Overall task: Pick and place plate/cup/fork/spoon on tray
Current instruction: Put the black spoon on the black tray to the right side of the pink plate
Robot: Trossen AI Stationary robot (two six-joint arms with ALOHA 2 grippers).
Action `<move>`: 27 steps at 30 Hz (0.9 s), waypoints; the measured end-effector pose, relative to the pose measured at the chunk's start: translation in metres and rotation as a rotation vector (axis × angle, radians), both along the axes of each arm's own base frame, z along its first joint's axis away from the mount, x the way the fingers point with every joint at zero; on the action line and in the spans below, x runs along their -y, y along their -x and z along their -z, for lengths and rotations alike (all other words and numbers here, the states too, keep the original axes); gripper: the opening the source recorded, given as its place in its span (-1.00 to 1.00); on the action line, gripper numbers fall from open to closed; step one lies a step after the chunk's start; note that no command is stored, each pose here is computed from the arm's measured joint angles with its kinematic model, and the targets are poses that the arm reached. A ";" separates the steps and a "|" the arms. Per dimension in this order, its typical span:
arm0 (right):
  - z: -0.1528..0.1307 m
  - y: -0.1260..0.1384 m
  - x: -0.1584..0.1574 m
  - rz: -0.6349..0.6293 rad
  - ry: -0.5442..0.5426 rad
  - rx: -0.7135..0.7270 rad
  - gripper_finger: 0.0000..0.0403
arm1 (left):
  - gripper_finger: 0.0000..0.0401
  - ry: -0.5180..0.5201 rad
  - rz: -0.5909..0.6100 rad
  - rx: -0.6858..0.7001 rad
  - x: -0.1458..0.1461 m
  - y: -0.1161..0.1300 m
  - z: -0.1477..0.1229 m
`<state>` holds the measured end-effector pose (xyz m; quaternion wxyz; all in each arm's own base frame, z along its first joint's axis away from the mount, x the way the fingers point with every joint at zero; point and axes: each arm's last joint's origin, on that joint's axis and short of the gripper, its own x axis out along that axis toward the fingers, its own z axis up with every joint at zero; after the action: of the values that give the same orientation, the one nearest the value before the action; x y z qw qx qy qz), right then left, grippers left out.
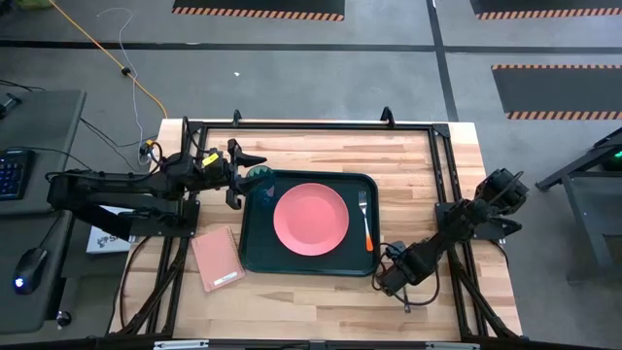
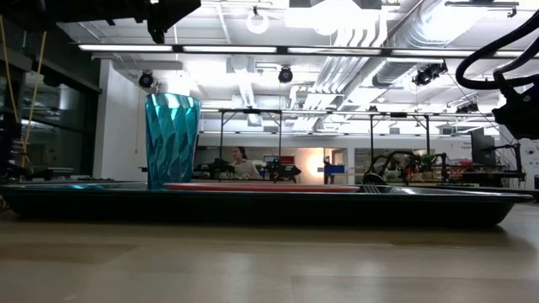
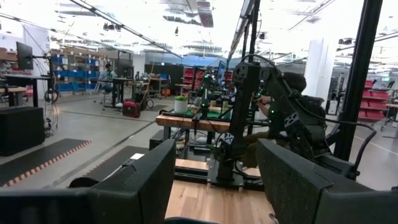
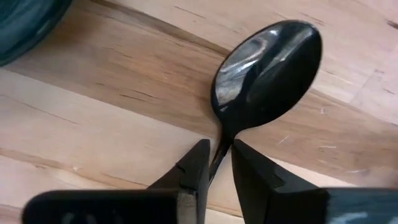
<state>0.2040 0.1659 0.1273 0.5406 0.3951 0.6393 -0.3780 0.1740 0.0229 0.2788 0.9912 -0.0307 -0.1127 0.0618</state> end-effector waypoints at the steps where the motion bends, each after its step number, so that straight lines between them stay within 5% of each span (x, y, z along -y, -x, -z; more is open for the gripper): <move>1: -0.001 0.001 0.000 -0.002 0.000 0.000 -0.76 | 0.06 0.000 0.000 0.000 0.000 0.000 0.000; 5: -0.008 0.003 0.003 -0.013 0.000 0.022 -0.96 | 0.06 0.000 0.000 0.000 0.000 0.000 0.000; 14: -0.051 0.000 0.008 -0.076 0.146 0.153 -0.98 | 0.06 0.000 0.000 0.000 0.000 0.000 0.000; 22: -0.102 -0.054 0.024 -0.168 0.338 0.541 -0.99 | 0.06 0.006 0.001 0.001 0.000 0.000 0.000; 27: -0.099 -0.079 0.067 -0.099 0.447 0.577 -0.99 | 0.06 0.020 0.043 0.000 0.001 0.000 0.000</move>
<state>0.2827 0.0986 0.2265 0.7892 0.3263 0.3805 -0.3549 0.1742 0.0218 0.2786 0.9920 -0.0429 -0.1114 0.0414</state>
